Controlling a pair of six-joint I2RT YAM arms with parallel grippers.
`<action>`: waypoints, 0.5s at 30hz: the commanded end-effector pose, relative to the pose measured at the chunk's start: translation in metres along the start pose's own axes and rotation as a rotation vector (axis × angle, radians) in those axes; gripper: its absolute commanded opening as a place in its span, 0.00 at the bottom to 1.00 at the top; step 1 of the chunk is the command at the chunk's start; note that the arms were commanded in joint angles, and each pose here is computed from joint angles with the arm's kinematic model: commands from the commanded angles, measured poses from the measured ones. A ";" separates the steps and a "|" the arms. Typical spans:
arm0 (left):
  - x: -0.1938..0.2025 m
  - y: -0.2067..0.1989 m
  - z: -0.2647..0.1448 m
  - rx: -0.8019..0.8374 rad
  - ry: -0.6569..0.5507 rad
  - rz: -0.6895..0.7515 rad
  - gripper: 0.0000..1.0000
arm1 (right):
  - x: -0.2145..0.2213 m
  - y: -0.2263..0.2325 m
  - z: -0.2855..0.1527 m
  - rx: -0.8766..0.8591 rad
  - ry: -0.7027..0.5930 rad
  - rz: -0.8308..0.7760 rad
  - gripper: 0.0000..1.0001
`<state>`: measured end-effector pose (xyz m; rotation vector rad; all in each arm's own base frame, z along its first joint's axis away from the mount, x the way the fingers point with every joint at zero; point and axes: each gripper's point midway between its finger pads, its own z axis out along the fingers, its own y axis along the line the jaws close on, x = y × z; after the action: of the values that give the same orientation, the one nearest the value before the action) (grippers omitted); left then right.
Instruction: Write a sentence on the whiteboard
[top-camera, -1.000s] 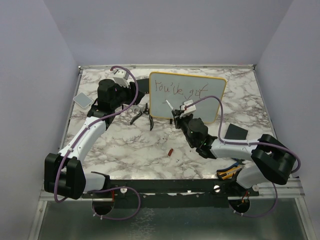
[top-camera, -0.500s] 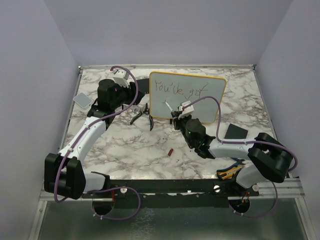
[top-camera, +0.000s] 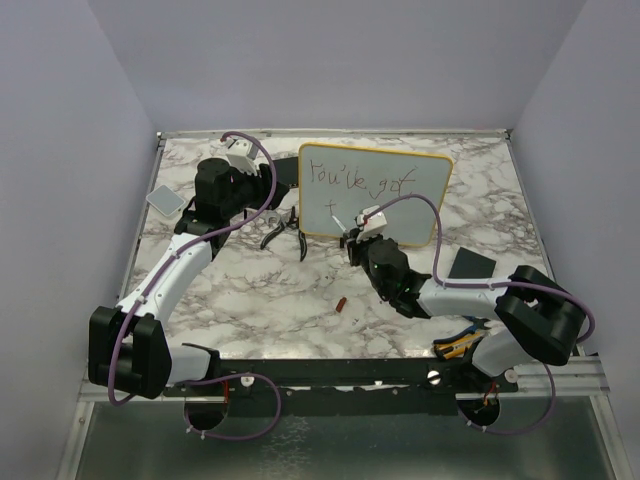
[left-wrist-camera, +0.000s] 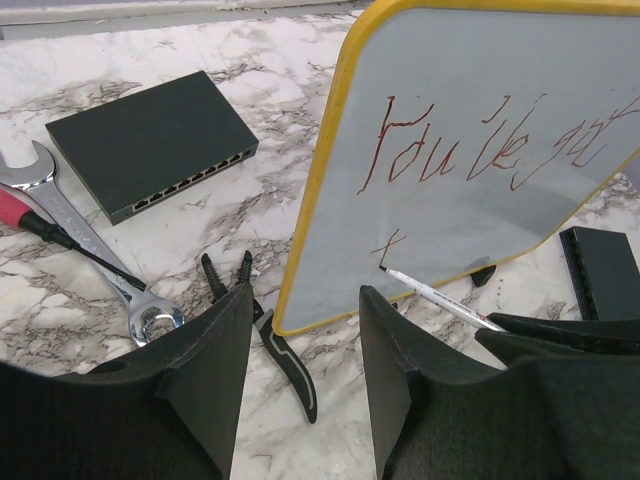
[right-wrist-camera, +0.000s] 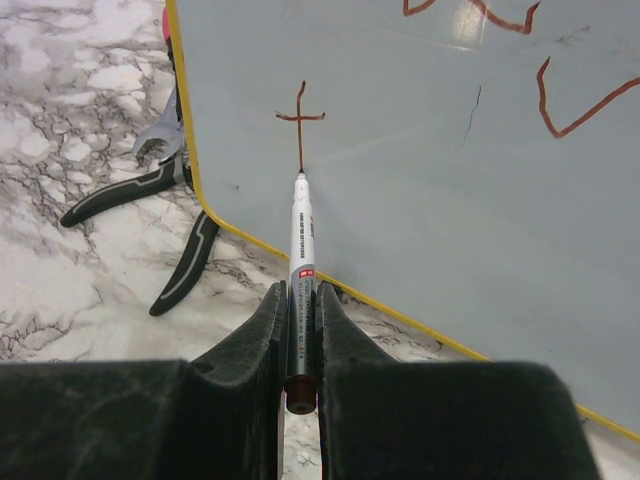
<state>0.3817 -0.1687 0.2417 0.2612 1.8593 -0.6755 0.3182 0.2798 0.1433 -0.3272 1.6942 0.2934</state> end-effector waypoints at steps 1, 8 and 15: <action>-0.003 0.002 -0.005 -0.012 -0.020 0.001 0.48 | 0.026 0.004 -0.005 -0.017 0.085 0.004 0.01; -0.003 0.003 -0.005 -0.013 -0.020 0.001 0.48 | 0.031 0.002 -0.005 0.000 0.105 0.000 0.01; -0.004 0.002 -0.005 -0.012 -0.021 0.002 0.48 | 0.024 -0.006 -0.004 0.049 0.091 -0.003 0.01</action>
<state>0.3816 -0.1688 0.2418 0.2599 1.8592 -0.6766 0.3123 0.2759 0.1221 -0.3375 1.7752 0.2788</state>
